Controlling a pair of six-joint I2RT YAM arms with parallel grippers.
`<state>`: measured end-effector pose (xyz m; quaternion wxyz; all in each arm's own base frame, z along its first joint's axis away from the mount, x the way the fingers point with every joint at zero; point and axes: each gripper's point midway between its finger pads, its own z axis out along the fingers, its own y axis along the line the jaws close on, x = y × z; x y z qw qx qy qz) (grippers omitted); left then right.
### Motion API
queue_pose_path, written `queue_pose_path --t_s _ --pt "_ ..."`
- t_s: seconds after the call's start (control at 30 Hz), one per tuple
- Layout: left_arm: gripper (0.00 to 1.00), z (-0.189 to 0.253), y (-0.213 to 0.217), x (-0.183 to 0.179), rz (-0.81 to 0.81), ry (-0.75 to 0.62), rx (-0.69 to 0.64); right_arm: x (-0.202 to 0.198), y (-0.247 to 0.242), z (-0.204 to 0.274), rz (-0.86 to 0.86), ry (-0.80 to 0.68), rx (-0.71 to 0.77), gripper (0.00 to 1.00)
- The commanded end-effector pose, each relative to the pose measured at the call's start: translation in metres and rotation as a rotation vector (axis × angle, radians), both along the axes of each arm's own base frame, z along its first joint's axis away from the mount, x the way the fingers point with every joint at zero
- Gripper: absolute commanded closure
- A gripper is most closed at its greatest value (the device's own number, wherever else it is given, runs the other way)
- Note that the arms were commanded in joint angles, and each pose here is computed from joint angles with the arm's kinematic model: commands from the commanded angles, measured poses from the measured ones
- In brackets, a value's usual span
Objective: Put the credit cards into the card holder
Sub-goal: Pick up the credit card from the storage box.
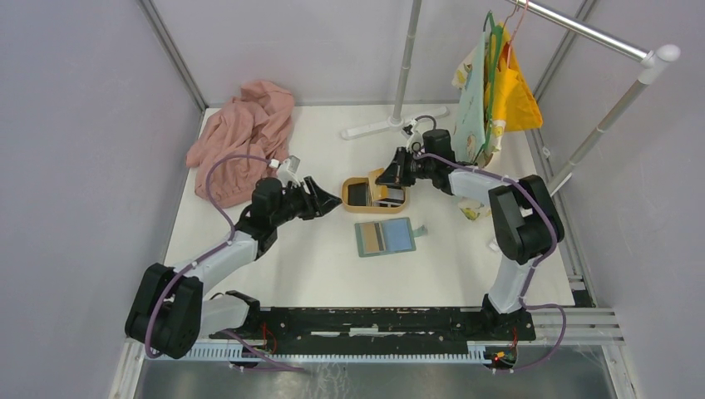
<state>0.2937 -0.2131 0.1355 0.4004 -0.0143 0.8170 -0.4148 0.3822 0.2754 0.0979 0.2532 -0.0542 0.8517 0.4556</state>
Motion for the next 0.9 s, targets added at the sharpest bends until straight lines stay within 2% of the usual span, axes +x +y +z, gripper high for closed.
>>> queue_pose_path --t_s 0.0,0.27,0.47,0.87 --pt "0.36 0.043 -0.013 -0.012 -0.074 -0.119 -0.142 -0.013 0.001 0.040 0.092 -0.160 0.063 1.00" --pt "0.30 0.073 -0.031 -0.055 -0.196 -0.324 -0.263 -0.092 0.007 0.101 0.384 -0.403 0.345 1.00" --pt "0.29 0.080 -0.061 -0.081 -0.252 -0.510 -0.214 -0.126 -0.001 0.126 0.450 -0.554 0.395 1.00" --pt "0.31 0.089 -0.100 -0.095 -0.333 -0.549 -0.294 -0.150 0.000 0.150 0.485 -0.617 0.456 1.00"
